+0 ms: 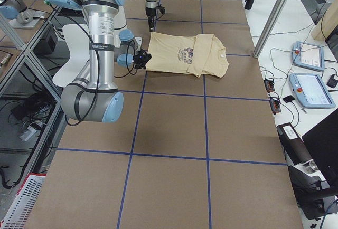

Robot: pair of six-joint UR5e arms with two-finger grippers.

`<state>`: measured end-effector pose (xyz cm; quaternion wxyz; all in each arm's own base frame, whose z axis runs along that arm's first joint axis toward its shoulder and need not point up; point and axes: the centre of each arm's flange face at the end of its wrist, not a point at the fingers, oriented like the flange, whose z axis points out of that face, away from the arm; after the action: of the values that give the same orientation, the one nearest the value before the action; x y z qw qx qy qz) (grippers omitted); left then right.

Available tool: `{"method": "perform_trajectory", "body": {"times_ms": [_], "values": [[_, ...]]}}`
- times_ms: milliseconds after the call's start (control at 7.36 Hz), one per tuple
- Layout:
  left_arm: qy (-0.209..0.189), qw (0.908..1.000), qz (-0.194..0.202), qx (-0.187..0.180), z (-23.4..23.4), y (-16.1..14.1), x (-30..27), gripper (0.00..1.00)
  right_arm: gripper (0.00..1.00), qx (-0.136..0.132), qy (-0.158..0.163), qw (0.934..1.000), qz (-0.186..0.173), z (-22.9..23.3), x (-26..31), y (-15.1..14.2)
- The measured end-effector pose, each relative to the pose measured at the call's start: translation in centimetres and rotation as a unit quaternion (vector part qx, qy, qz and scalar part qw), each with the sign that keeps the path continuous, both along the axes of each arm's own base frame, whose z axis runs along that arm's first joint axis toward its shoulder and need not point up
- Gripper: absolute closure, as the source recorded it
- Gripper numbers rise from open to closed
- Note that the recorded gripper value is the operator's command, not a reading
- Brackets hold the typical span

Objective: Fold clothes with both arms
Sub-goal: 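Lift both hem corners and fold them toward the collar with both grippers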

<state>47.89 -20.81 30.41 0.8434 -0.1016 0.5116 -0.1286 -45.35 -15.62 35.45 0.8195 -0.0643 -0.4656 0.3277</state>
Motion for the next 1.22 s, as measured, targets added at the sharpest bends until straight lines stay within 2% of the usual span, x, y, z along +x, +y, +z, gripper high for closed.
{"method": "perform_trajectory", "body": {"times_ms": [407, 679, 951, 1222], "values": [[0.004, 0.9998, 0.018, -0.002, -2.6, 2.1, -3.1, 1.0, 1.0, -0.011, -0.023, 0.9994, -0.024, -2.2, 3.3, 2.5], [0.01, 0.9997, 0.024, -0.004, -4.3, 2.9, -4.4, 1.0, 1.0, -0.012, -0.03, 0.9991, -0.027, -3.0, 4.8, 2.6], [0.018, 0.9997, 0.015, 0.003, -5.0, 1.1, -5.5, 1.0, 1.0, -0.02, -0.035, 0.9992, -0.007, -3.4, 6.0, -0.6], [0.023, 0.9983, -0.028, 0.045, -5.9, -5.8, -6.3, 1.0, 1.0, -0.041, -0.033, 0.9986, -0.005, -3.6, 7.2, -8.6]]}}
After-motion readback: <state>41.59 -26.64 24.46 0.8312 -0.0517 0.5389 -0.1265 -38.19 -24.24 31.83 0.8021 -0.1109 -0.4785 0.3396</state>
